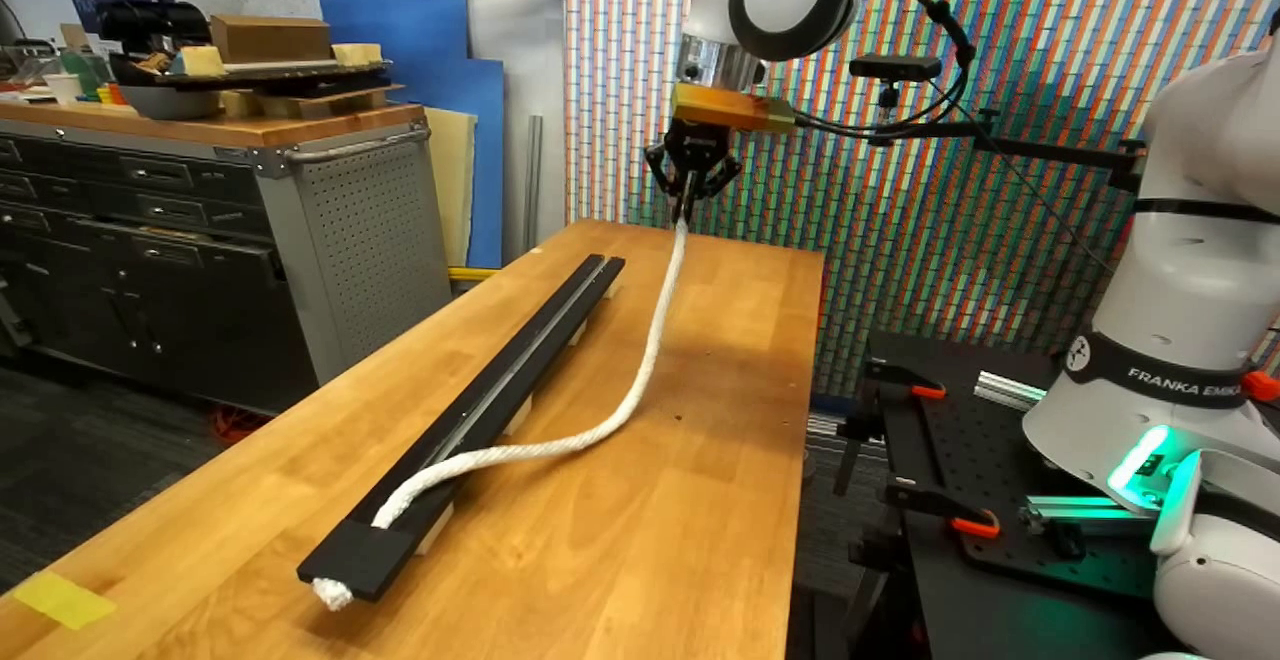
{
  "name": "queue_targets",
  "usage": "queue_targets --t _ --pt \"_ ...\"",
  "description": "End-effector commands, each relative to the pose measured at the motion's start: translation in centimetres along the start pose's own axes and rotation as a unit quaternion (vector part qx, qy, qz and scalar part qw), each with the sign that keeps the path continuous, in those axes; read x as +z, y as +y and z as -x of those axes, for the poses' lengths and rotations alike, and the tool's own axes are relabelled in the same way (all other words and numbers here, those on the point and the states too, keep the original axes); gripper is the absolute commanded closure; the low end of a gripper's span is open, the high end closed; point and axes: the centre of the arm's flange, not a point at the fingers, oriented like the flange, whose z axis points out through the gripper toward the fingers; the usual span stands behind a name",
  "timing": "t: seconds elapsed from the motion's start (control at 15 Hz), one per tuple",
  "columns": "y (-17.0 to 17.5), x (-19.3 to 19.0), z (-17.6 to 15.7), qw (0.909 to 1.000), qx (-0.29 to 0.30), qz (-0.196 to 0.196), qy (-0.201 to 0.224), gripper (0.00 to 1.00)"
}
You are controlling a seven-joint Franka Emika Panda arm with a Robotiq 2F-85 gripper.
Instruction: Fit the rope along the center of the black object
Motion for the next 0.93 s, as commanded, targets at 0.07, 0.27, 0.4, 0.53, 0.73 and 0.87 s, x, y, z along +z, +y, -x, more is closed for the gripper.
queue_targets --t 0.07,0.27,0.4,0.53,0.73,0.87 --pt "-1.4 -5.4 -1.1 0.9993 -0.014 -0.017 0.029 0.97" --pt "-3.1 -7.6 -1.3 0.9985 -0.018 -0.031 0.041 0.97" --pt "-4.4 -8.8 -1.5 0.9976 -0.022 -0.044 0.049 0.97" --pt "-5.7 -9.7 -1.7 0.9962 -0.022 -0.058 0.062 0.97" --pt "-7.5 -10.9 -2.4 0.9944 -0.010 -0.071 0.078 0.97" --pt "-8.6 -11.4 -3.1 0.9932 0.000 -0.076 0.088 0.97"
